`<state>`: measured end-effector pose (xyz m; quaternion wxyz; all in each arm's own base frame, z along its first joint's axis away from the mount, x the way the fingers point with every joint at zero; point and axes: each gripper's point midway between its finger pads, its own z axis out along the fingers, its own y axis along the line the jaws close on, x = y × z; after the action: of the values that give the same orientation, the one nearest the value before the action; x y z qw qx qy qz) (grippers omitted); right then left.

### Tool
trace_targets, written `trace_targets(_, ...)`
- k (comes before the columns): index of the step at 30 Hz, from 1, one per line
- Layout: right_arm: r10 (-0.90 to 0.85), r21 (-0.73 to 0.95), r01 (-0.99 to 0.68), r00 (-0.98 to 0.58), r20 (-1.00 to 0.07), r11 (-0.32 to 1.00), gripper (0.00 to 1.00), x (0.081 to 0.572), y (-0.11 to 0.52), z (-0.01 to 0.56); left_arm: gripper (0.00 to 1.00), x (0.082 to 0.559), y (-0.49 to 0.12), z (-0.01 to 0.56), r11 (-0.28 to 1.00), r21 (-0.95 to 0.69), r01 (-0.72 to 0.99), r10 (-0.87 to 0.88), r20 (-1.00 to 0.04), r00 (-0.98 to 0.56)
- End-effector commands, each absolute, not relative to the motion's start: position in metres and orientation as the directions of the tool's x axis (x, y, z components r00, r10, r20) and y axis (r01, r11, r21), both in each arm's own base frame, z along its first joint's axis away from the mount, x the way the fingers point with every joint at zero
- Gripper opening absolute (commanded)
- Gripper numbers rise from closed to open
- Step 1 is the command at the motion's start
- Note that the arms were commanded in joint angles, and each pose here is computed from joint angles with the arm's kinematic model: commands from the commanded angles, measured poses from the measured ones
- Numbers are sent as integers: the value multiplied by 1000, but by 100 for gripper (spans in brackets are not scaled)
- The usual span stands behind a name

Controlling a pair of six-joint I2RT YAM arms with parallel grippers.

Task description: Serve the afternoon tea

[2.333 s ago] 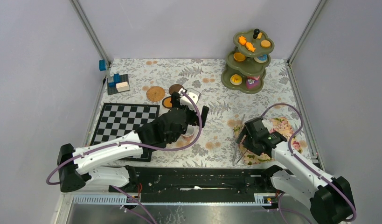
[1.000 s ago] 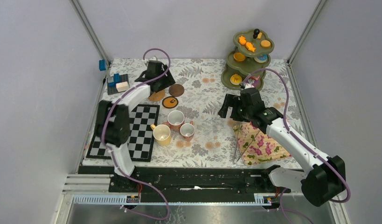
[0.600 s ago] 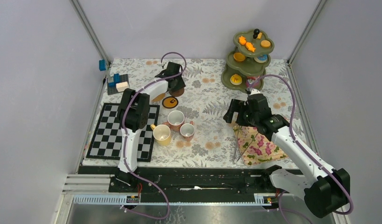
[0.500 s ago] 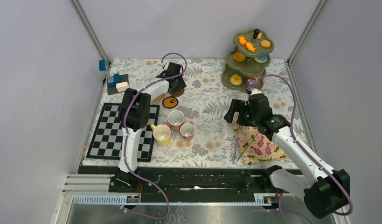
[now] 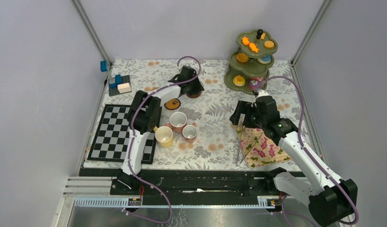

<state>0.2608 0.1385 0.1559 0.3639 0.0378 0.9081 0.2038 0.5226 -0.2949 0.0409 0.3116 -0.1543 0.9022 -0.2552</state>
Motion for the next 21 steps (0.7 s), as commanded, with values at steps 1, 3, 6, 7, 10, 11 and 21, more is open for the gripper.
trace_targets(1, 230, 378, -65, -695, -681, 923, 98, 261, 127, 161, 46, 501, -361, 41, 758, -652, -19, -381, -418, -824)
trace_targets(3, 241, 375, -53, -682, -691, 926, 98, 260, 123, 162, 47, 494, -383, 43, 735, -678, 17, -360, -412, -837)
trace_targets(6, 253, 365, -33, -664, -704, 930, 98, 259, 116, 162, 48, 491, -409, 43, 689, -724, 37, -352, -379, -856)
trace_targets(7, 255, 362, -27, -661, -706, 932, 98, 258, 114, 161, 48, 491, -416, 43, 680, -732, 43, -351, -376, -858)
trace_targets(10, 257, 359, -21, -660, -706, 933, 98, 255, 111, 159, 49, 500, -427, 44, 676, -734, 70, -356, -408, -841)
trace_targets(11, 259, 359, -18, -660, -705, 933, 98, 254, 110, 158, 50, 504, -430, 45, 671, -737, 81, -359, -418, -834)
trace_targets(21, 258, 342, 2, -659, -707, 940, 98, 249, 103, 154, 54, 534, -445, 44, 619, -774, 131, -395, -451, -800)
